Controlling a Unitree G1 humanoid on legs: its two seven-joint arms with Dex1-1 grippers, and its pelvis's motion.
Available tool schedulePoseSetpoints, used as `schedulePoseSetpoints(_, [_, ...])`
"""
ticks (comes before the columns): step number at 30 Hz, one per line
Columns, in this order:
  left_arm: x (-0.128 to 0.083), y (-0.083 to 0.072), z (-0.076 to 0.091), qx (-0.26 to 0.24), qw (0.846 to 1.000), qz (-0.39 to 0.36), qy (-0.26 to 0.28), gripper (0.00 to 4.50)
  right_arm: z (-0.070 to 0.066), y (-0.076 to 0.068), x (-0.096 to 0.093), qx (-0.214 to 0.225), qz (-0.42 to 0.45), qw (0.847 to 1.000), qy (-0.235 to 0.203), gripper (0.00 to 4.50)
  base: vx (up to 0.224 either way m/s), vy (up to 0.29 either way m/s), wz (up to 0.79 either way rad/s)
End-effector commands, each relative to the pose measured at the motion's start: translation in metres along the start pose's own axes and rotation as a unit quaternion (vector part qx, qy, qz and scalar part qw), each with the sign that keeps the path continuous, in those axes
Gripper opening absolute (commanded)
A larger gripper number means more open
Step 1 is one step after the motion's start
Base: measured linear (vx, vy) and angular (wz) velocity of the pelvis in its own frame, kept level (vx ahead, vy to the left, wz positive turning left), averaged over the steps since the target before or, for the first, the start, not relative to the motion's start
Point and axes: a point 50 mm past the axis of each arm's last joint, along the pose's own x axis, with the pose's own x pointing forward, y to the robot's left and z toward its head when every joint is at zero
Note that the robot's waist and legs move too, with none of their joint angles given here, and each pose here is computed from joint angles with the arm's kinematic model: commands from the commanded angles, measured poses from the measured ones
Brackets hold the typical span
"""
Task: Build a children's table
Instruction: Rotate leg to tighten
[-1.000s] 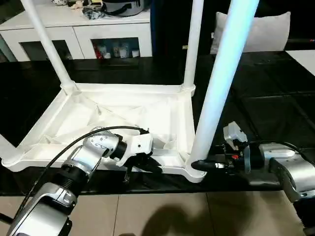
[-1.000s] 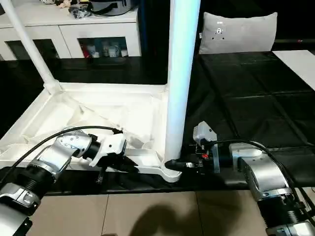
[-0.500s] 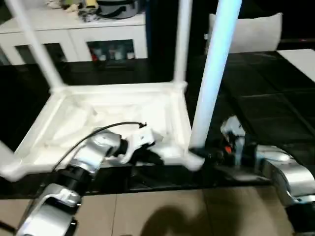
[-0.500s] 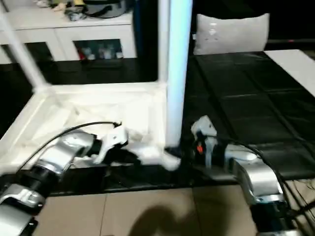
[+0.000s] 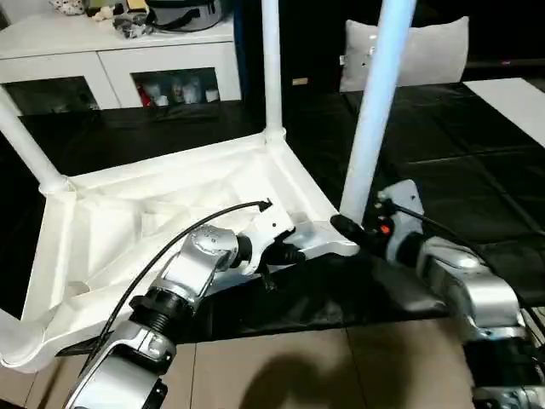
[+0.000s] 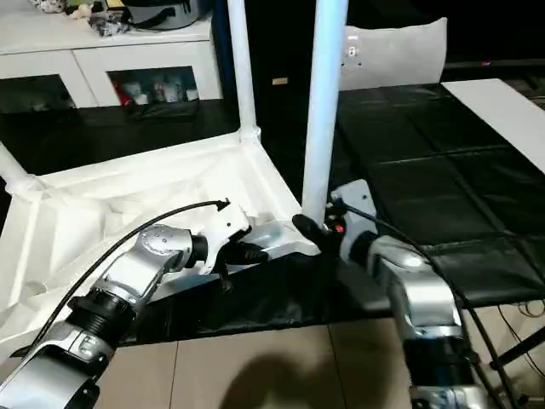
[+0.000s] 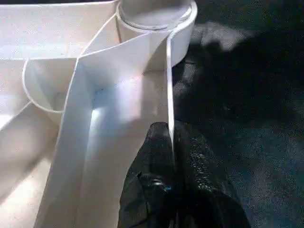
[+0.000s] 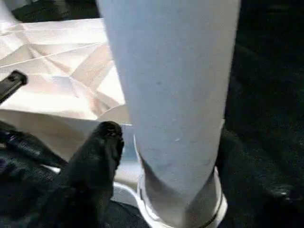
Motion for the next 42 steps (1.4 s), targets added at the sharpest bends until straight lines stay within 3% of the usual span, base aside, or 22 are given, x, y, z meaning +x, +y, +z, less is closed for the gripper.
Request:
schedulePoseSetpoints(1, [0.001,-0.006,0.006,0.033,0.999,-0.026,-0.003,0.00,0.002,0.012,0.004,-0.017,0.049,0.999,-0.001,3.59,0.000,0.000,0.00])
schedulePoseSetpoints(6, [-0.007,-0.005,-0.003,0.055,0.997,-0.051,0.019,0.00,0.005,0.003,-0.015,-0.068,0.102,0.992,0.009,4.00,0.000,0.000,0.00])
schedulePoseSetpoints(11, [-0.021,-0.007,-0.009,0.103,0.986,-0.128,0.036,0.00,0.005,-0.004,-0.034,-0.106,0.176,0.978,0.033,4.00,0.000,0.000,0.00])
schedulePoseSetpoints(16, [-0.030,-0.007,-0.013,0.119,0.977,-0.171,0.052,0.00,0.005,-0.002,-0.039,-0.119,0.234,0.964,0.040,4.00,0.000,0.000,0.00])
schedulePoseSetpoints(24, [-0.037,-0.008,-0.016,0.147,0.961,-0.222,0.075,0.00,-0.003,0.007,-0.041,-0.099,0.317,0.941,0.069,3.17,0.000,0.000,0.00])
schedulePoseSetpoints(31, [-0.038,-0.005,-0.016,0.145,0.961,-0.224,0.076,0.00,-0.006,0.011,-0.040,-0.088,0.347,0.930,0.077,2.58,0.000,0.000,0.00])
schedulePoseSetpoints(42, [-0.035,-0.004,-0.015,0.107,0.971,-0.206,0.053,0.00,-0.008,0.020,-0.039,-0.043,0.357,0.932,0.056,2.01,0.000,0.000,0.00])
